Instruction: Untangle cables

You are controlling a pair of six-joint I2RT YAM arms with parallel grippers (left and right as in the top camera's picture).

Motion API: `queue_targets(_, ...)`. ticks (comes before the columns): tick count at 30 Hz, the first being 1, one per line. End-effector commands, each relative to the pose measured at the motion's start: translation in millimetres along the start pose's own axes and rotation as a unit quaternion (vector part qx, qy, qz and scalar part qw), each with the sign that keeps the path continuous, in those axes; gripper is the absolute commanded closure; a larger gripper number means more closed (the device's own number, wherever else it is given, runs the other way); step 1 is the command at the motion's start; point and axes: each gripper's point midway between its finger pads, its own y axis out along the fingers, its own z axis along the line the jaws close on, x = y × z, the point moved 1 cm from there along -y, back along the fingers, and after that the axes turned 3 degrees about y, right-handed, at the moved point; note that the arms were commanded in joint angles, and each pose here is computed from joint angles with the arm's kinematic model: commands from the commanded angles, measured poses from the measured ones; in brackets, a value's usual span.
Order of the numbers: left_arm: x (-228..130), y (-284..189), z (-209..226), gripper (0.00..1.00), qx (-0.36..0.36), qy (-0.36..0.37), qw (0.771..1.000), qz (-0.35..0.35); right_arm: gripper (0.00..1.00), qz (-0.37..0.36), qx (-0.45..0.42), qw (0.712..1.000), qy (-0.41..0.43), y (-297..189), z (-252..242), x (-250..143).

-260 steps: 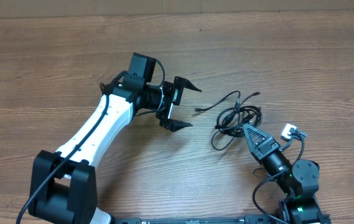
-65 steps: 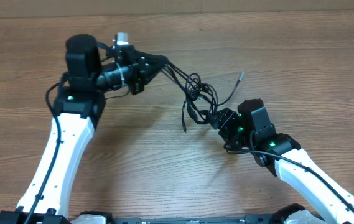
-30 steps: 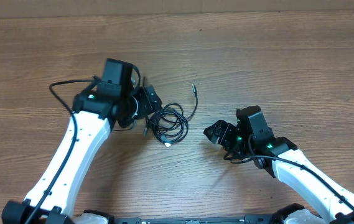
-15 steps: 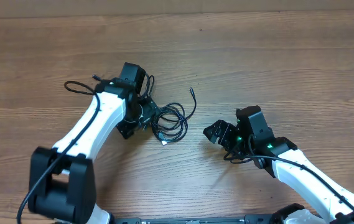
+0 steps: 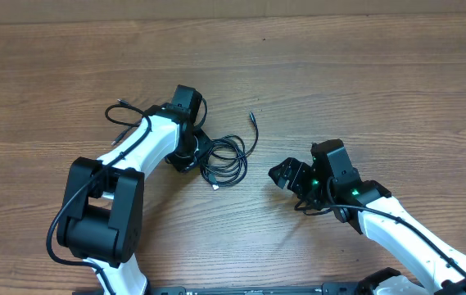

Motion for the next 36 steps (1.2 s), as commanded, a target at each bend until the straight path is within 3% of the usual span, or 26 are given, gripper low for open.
queue_targets(1, 9, -15, -17, 0.96, -0.027, 0.029, 0.999, -0.013, 0.13, -0.005, -0.008, 1.0, 0.0, 1, -5, 2)
queue_targets(6, 16, -59, -37, 0.96, -0.05, 0.107, 0.993, -0.03, 0.12, 0.021, 0.019, 0.999, -0.045, 0, 5, -6)
queue_targets(9, 16, -99, -56, 0.96, -0.084, 0.195, 0.976, -0.049, 0.09, 0.044, 0.053, 0.994, -0.086, -5, 20, -13)
queue_targets(13, -2, -148, -82, 0.96, -0.164, 0.344, 0.922, -0.063, 0.08, 0.068, 0.097, 0.986, -0.118, -13, 41, -19)
queue_targets(18, -20, -192, -92, 0.96, -0.215, 0.455, 0.859, -0.097, 0.07, 0.075, 0.13, 0.978, -0.147, -21, 61, -18)
queue_targets(24, -28, -218, -89, 0.96, -0.222, 0.502, 0.826, -0.134, 0.07, 0.084, 0.181, 0.96, -0.197, -38, 86, -22)
queue_targets(36, -40, -215, -83, 0.96, -0.228, 0.52, 0.816, -0.106, 0.11, 0.026, 0.276, 0.926, -0.257, -98, 144, -14)
